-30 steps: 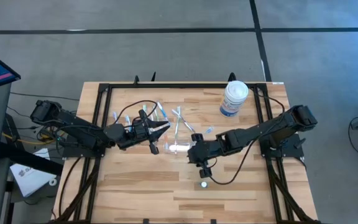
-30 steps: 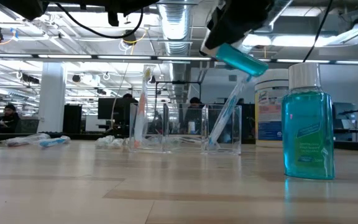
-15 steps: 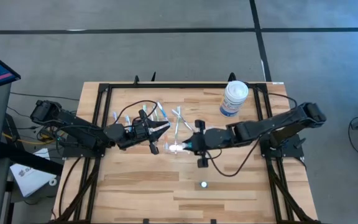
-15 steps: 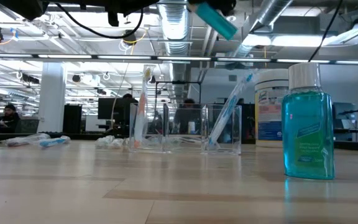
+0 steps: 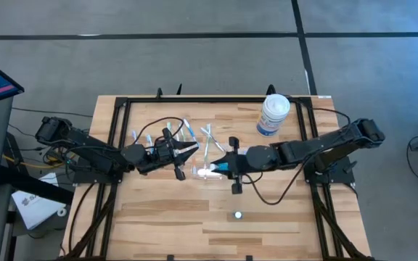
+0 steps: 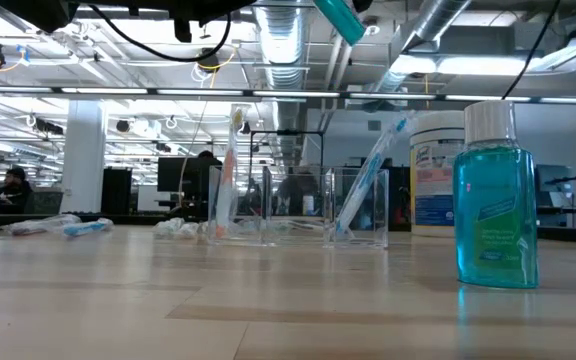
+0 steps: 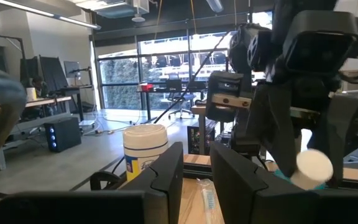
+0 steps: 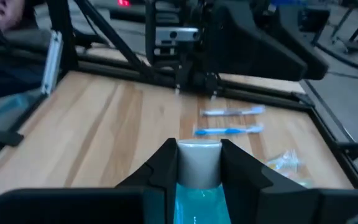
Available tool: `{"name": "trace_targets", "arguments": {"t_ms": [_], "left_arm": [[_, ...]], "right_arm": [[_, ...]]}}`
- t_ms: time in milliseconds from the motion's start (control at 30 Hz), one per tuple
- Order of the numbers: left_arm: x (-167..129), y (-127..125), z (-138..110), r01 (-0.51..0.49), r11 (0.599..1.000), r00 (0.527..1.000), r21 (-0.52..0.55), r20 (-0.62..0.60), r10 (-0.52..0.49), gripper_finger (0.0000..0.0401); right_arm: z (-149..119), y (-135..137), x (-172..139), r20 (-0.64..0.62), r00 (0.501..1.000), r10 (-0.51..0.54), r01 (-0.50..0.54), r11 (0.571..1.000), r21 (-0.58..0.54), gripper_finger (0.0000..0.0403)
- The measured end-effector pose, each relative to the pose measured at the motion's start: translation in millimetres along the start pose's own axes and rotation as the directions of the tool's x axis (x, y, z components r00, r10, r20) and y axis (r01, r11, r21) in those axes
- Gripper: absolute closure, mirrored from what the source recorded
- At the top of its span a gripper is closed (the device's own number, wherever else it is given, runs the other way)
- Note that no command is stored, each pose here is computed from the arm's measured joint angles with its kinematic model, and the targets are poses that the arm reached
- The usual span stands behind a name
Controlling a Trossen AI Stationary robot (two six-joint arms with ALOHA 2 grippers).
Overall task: Pick & Place toothbrushing station
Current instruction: Put the top mouthwash into the transparent organizer
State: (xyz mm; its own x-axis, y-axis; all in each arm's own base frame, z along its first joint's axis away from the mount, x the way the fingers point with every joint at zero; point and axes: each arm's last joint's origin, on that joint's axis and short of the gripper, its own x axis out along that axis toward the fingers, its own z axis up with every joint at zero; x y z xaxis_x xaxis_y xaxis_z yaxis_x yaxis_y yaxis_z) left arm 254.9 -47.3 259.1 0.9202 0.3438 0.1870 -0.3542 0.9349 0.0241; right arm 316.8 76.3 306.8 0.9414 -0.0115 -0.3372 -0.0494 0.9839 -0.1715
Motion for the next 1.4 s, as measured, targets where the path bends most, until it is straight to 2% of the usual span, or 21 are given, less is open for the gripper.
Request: {"name": "trace_targets", "arguments": {"t_ms": [267,867,1400], "left_arm": [[0.0,0.0,0.0,0.001,1.000,1.000,-0.001,0.001,-0.001,0.0325],[0.0,-0.1,0.0,0.002,1.000,1.000,-0.004,0.001,-0.002,0.0325],[0.0,0.0,0.0,0.000,1.000,1.000,-0.004,0.000,0.000,0.0325]], "right_arm": [[-14.7,-2.5,-13.3,0.130,0.992,0.002,-0.007,0.999,0.042,0.0320],[-62.4,-8.5,-10.5,0.332,0.941,-0.063,0.010,0.987,0.159,0.0320],[-88.9,-6.4,23.7,0.349,0.936,-0.043,-0.018,0.985,0.171,0.0320]]}}
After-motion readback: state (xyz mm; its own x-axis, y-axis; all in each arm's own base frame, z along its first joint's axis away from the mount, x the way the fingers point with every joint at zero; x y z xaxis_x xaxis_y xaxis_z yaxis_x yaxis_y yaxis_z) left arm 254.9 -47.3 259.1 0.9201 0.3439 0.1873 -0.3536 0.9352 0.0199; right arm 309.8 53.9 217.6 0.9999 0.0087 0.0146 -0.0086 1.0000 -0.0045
